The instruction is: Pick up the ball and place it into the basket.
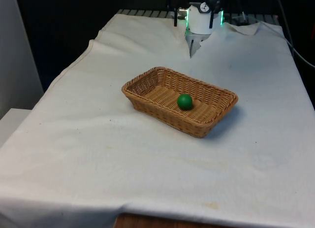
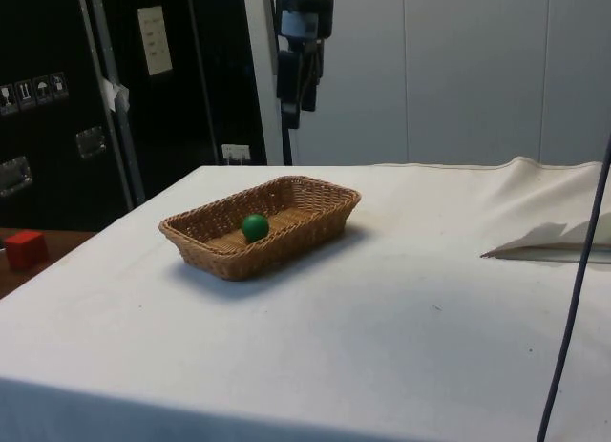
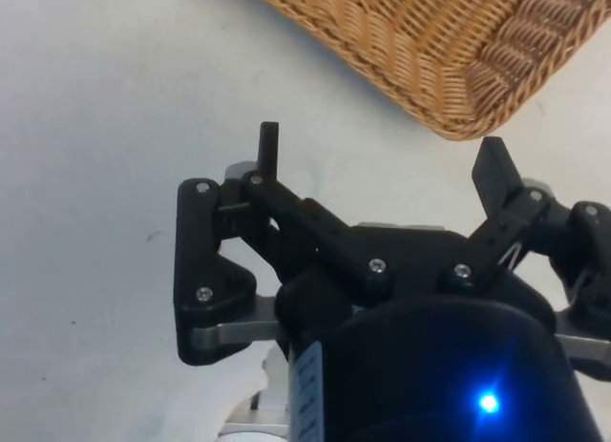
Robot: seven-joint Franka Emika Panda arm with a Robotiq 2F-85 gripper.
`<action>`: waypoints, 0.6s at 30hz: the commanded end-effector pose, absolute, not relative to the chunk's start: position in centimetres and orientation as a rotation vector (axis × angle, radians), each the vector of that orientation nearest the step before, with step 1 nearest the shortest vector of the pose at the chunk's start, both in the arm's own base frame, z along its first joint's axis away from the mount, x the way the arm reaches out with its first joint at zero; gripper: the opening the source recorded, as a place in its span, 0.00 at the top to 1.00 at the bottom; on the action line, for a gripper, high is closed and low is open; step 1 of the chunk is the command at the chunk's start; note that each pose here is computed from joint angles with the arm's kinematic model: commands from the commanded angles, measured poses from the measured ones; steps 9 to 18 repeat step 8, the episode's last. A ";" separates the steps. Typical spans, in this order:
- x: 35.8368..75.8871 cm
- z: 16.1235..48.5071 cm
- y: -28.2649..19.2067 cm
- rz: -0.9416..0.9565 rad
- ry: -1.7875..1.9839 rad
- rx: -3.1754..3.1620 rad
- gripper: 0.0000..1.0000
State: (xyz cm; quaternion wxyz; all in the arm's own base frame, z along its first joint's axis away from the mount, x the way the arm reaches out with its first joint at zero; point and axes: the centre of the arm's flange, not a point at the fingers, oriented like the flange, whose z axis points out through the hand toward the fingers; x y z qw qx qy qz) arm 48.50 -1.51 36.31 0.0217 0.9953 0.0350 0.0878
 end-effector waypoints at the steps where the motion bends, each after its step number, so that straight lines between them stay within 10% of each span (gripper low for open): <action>1: 48.6 36.3 -1.7 0.265 0.098 3.062 0.00; 18: 48.5 36.2 -1.5 0.267 0.074 3.070 0.00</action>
